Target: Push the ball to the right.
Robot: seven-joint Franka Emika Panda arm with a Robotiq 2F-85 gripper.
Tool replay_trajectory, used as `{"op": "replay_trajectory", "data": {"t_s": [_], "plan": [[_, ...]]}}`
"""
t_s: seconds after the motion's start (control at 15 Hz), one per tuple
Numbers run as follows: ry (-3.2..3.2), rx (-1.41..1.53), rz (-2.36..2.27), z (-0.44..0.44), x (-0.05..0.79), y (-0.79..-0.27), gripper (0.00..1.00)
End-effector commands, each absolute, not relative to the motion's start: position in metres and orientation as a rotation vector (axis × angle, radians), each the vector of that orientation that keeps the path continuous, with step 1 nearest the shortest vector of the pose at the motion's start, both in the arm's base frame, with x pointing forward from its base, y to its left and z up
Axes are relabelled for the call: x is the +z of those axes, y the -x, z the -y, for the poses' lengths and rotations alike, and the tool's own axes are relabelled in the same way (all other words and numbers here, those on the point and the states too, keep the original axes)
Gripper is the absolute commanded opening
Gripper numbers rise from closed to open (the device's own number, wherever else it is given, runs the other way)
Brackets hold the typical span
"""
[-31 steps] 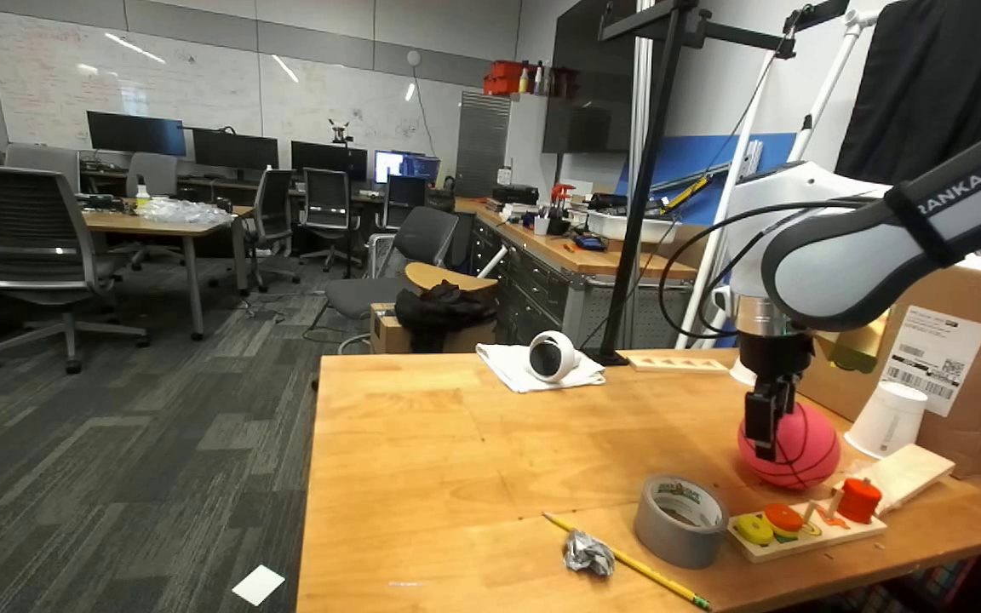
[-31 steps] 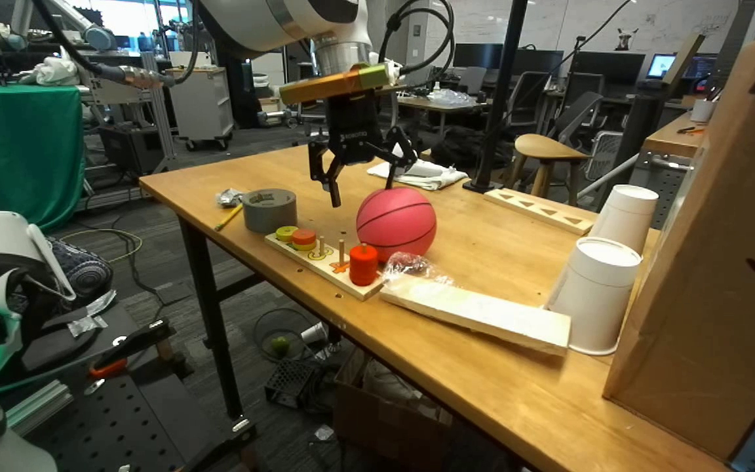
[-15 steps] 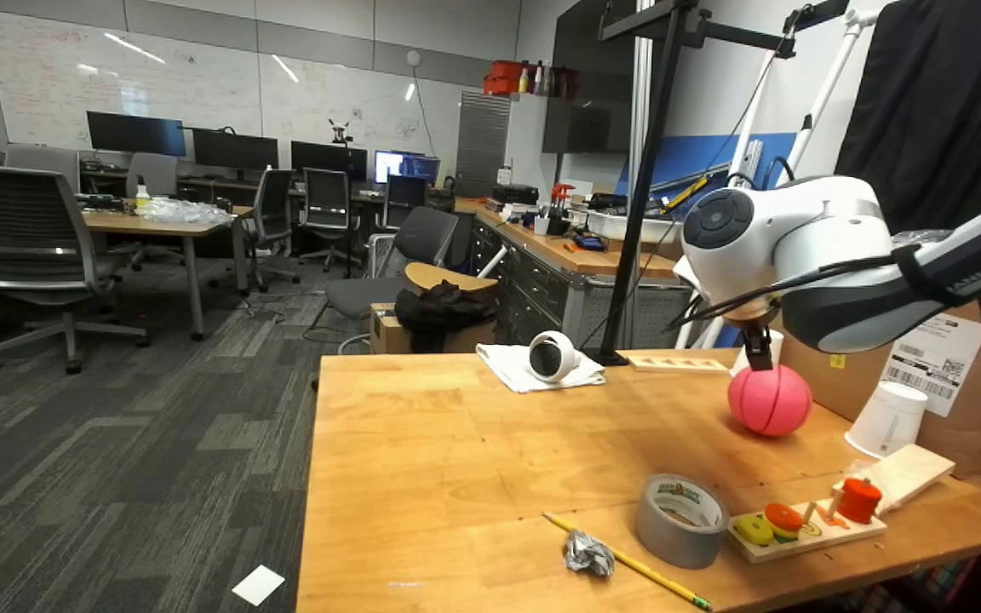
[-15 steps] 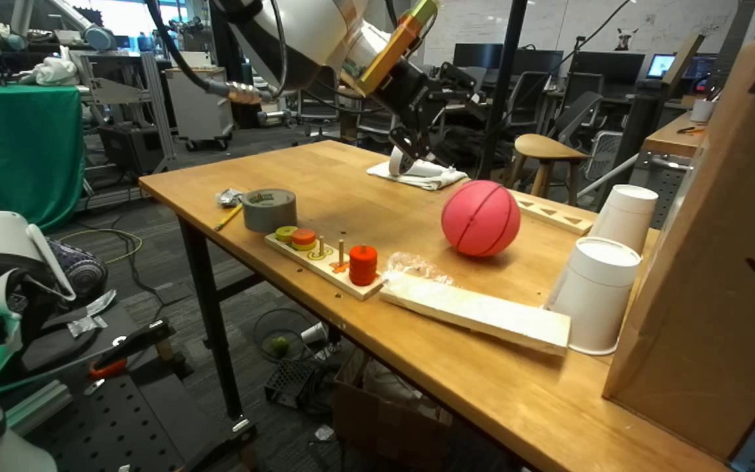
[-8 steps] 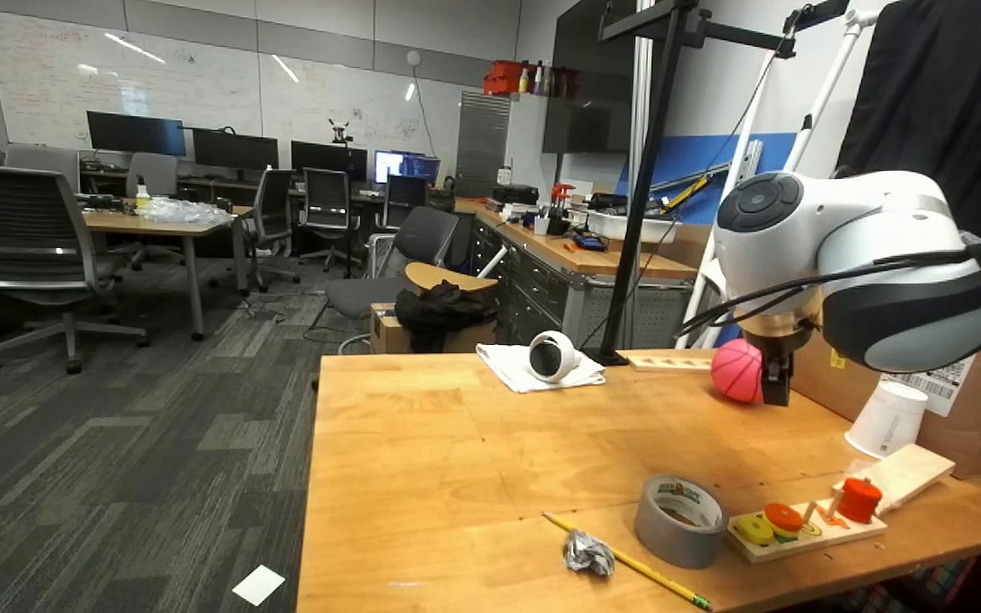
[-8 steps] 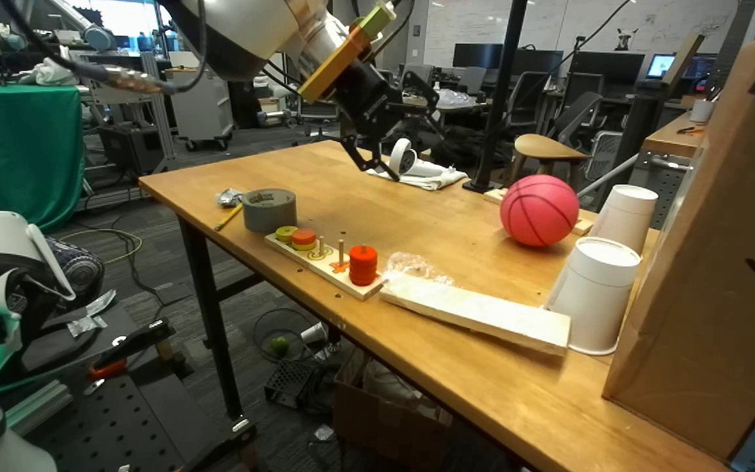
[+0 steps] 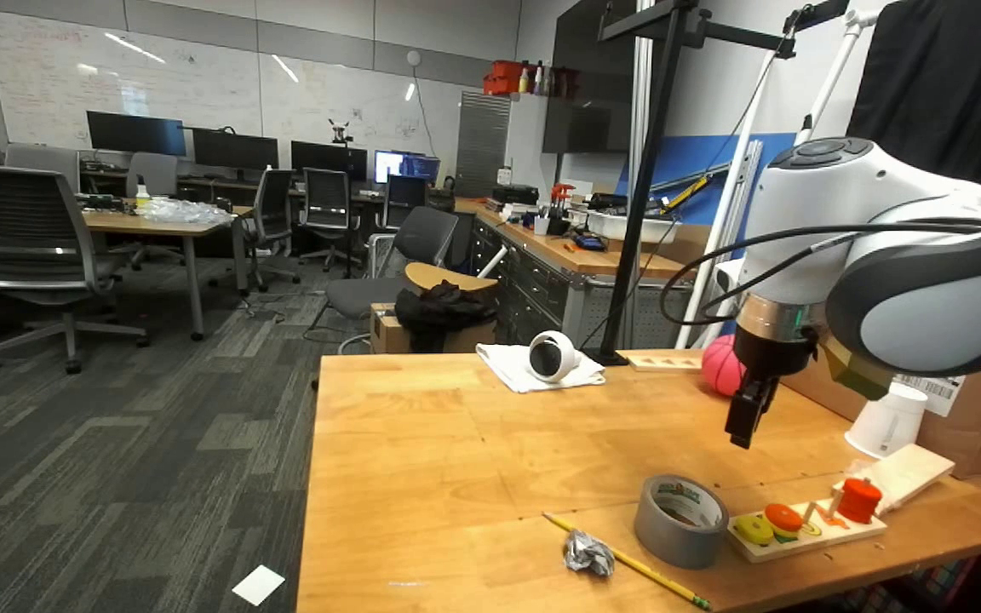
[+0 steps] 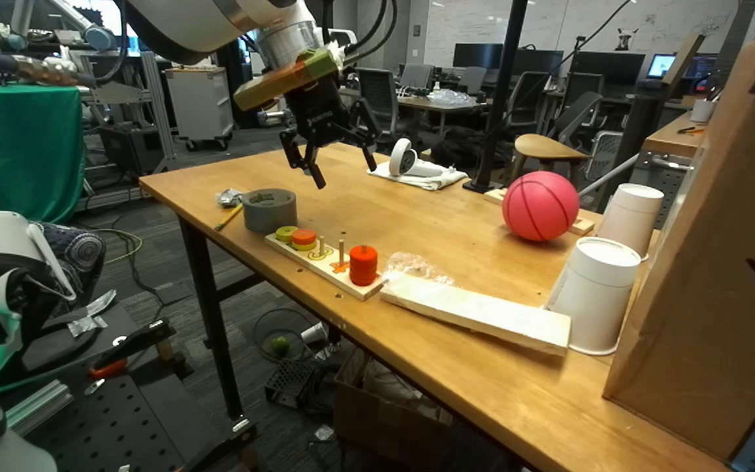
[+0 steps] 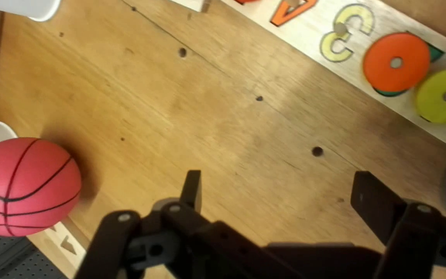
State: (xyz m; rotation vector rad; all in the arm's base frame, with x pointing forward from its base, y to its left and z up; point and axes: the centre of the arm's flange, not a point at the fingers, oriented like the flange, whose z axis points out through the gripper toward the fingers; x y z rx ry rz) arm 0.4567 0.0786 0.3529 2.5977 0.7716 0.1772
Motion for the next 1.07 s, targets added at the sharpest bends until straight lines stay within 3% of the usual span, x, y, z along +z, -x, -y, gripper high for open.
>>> {"op": "replay_trajectory", "data": {"t_s": [0.0, 0.47, 1.0], "plan": [[-2.742, 0.238, -0.79, -0.09, 0.363, -0.451, 1.0], [-2.947, 0.302, -0.797, -0.11, 0.367, -0.472, 1.0], [-2.983, 0.359, -0.764, -0.102, 0.366, -0.536, 1.0]]}}
